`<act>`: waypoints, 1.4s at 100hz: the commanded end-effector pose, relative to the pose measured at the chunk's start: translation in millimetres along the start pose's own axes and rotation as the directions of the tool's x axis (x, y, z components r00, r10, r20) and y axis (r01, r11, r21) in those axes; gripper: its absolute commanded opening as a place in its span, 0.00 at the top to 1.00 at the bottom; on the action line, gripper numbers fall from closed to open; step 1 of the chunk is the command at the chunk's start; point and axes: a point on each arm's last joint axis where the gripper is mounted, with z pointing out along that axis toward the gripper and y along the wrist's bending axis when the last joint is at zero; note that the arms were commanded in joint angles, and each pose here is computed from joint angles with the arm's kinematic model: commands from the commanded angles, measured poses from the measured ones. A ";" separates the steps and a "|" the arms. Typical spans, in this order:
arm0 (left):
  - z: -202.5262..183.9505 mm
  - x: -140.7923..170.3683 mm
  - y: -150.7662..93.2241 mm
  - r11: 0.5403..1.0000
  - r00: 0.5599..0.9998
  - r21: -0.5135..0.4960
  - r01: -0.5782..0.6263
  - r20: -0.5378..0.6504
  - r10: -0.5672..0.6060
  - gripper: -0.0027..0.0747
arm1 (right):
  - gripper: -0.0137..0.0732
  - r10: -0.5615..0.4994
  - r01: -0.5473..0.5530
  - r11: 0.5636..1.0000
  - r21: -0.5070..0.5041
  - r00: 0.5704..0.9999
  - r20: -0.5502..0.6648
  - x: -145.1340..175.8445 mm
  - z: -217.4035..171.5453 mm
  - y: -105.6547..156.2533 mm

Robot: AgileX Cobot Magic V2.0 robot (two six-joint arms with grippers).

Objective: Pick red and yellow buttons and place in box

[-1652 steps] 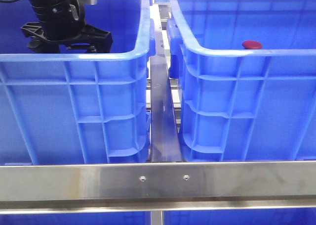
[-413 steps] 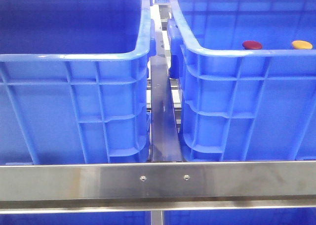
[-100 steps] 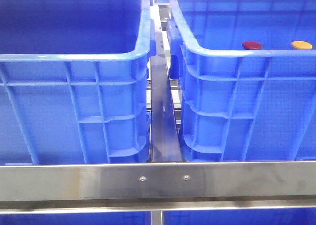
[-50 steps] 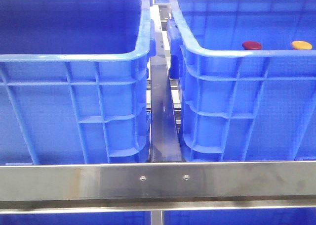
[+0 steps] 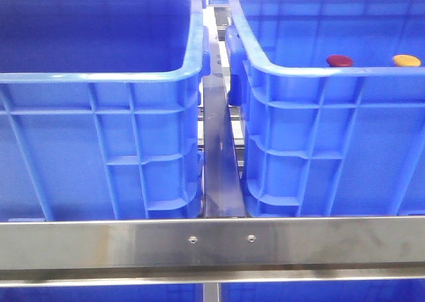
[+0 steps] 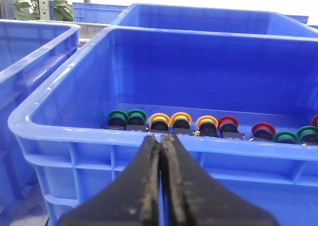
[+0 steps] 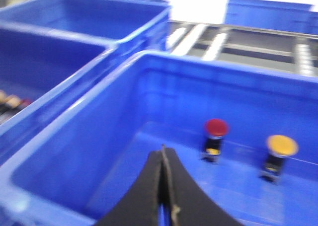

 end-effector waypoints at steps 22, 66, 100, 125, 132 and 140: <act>-0.8 9.4 0.6 1.000 0.999 0.001 0.011 0.051 -0.011 0.99 | 0.92 0.096 -0.110 0.984 0.140 0.990 0.102 -6.2 -21.6 -4.6; -0.8 9.4 0.6 1.000 0.999 0.001 0.011 0.051 -0.011 0.99 | 0.92 -0.072 0.064 0.988 0.138 0.996 0.058 1.9 -43.3 3.9; -0.8 9.4 0.6 1.000 0.999 0.001 0.011 0.051 -0.011 0.99 | 0.92 -0.026 -0.023 0.956 0.292 0.986 0.164 14.8 -46.0 -9.8; -0.8 9.4 0.6 1.000 0.999 0.001 0.011 0.051 -0.011 0.99 | 0.92 -0.016 -0.074 0.955 0.286 0.954 0.298 59.3 -52.8 -5.9; -0.8 9.4 0.6 1.000 0.999 0.001 0.011 0.051 -0.011 0.99 | 0.92 -0.021 -0.061 0.957 0.285 0.961 0.275 61.6 -55.0 -4.6; -0.8 9.4 0.6 1.000 0.999 0.001 0.011 0.051 -0.011 0.99 | 0.92 -0.047 -0.037 0.958 0.286 0.959 0.280 62.2 -59.1 -2.8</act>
